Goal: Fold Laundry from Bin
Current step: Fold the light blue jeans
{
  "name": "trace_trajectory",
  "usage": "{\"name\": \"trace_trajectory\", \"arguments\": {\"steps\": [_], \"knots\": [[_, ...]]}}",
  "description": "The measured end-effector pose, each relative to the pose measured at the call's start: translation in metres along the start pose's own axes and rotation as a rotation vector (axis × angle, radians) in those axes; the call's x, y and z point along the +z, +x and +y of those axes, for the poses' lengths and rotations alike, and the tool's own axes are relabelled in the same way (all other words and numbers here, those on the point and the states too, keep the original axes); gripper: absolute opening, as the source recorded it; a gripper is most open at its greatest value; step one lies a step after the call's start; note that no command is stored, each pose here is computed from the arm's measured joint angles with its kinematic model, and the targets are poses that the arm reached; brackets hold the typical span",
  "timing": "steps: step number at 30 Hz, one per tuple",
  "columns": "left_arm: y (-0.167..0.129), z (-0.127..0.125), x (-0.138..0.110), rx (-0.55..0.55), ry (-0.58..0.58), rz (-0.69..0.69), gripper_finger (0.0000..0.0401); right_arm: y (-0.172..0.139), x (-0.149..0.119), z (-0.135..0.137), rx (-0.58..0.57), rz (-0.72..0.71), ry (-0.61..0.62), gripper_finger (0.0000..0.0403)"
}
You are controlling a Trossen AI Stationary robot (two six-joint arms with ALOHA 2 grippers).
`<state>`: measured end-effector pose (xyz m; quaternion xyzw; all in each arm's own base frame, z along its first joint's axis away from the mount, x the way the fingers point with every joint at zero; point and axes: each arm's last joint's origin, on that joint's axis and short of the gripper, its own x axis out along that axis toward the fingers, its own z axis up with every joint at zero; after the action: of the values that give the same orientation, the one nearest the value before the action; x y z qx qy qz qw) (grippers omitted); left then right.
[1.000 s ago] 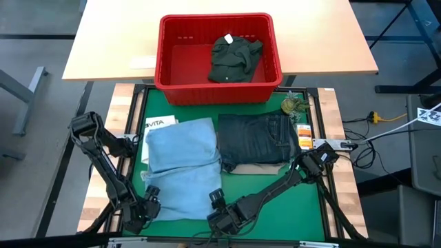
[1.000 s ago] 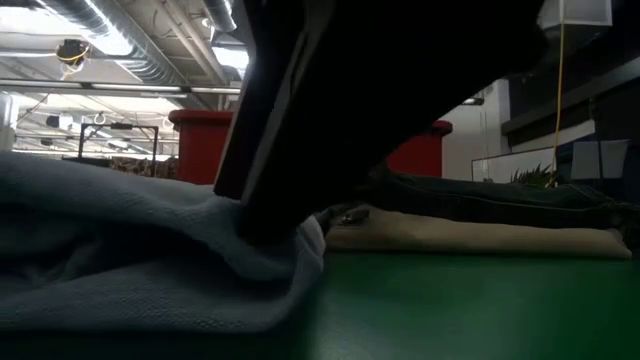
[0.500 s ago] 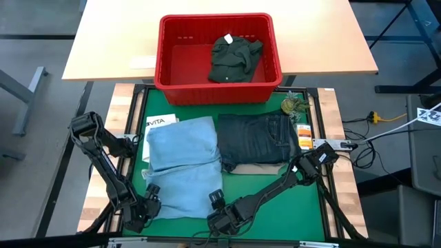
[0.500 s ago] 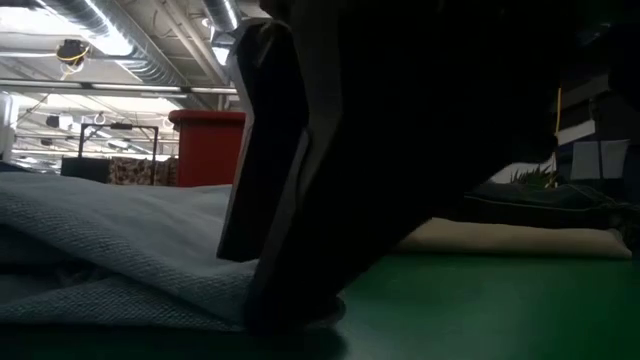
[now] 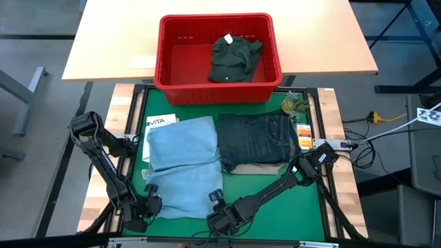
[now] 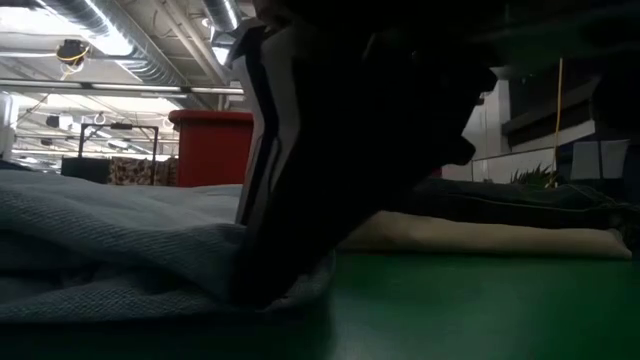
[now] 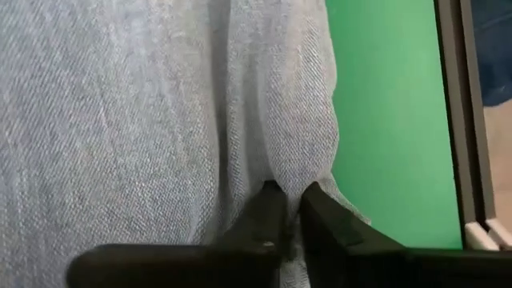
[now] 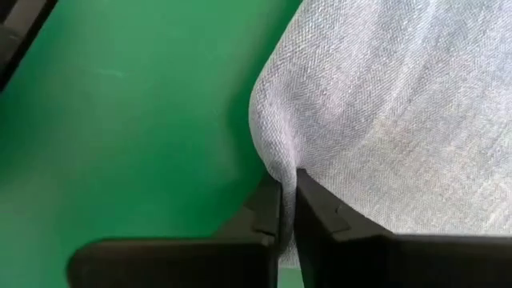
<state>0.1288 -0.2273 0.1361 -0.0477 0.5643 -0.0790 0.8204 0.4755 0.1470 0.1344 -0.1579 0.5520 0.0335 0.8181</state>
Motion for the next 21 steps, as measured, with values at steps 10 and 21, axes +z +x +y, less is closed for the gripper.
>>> {"name": "trace_trajectory", "arguments": {"steps": [10, 21], "knots": [[-0.012, -0.015, 0.011, -0.037, -0.072, 0.05, 0.0008, -0.026, 0.018, -0.004, 0.048, -0.015, 0.002, 0.0012], [-0.056, -0.039, 0.037, 0.002, -0.057, 0.083, 0.0007, -0.073, 0.039, -0.014, 0.103, -0.065, 0.012, 0.0005]]}}
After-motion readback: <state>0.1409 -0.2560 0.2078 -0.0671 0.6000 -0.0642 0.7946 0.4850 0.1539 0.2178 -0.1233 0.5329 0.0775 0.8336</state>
